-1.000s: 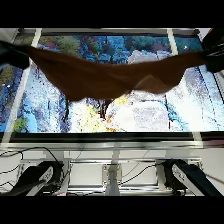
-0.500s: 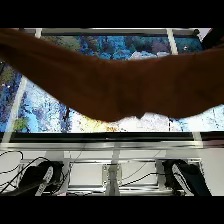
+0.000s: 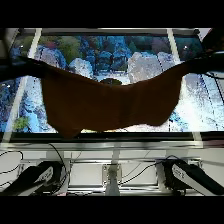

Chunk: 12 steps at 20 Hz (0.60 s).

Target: Fold the clothes and pants, and hang the long-sleeved shirts on hangers.

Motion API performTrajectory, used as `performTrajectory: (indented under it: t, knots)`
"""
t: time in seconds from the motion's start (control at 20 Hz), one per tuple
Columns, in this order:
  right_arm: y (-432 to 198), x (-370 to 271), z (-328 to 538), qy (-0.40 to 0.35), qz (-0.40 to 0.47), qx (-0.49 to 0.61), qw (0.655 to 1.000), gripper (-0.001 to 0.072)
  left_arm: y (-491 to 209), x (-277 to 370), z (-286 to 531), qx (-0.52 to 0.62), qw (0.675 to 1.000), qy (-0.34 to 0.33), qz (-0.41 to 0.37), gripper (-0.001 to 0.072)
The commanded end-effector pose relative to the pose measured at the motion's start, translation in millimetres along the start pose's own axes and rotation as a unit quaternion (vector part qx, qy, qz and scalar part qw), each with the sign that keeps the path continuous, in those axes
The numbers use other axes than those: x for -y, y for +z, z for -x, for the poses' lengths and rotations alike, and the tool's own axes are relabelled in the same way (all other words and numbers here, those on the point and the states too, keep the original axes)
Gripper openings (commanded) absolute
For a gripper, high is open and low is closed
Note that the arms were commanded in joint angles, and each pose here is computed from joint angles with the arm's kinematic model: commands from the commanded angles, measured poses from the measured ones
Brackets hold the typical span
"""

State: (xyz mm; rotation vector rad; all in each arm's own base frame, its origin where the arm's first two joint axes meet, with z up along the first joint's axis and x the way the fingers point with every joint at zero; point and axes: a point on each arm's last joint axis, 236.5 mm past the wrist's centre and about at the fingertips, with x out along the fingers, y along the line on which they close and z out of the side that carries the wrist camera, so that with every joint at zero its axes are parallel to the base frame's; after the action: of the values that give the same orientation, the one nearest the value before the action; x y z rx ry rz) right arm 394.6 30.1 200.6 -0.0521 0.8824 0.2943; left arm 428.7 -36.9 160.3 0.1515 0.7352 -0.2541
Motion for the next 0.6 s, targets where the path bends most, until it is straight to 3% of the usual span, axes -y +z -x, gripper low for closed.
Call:
performTrajectory:
  t: [0.0,0.2,0.45,0.5,0.55]
  knots:
    - [-57.8,26.0,-131.1,0.031,-0.055,-0.127,0.990,0.0009,-75.9,6.7,-118.0,-0.127,0.990,-0.053,0.035,0.0013]
    - [-91.5,43.8,-208.6,0.032,-0.095,-0.174,0.980,0.0010,-109.4,4.7,-170.7,-0.158,0.985,-0.054,0.049,0.0014]
    - [-55.6,64.0,-223.7,-0.006,-0.149,-0.090,0.985,0.0012,-72.4,-10.4,-169.4,-0.086,0.995,-0.023,0.046,0.0028]
    - [-52.9,65.0,-222.7,-0.008,-0.156,-0.085,0.984,0.0057,-71.3,-10.5,-166.0,-0.086,0.995,-0.023,0.046,0.0060]
    - [-52.1,66.3,-220.7,-0.010,-0.155,-0.084,0.984,0.0238,-71.5,-10.9,-161.7,-0.089,0.995,-0.024,0.045,0.0291]
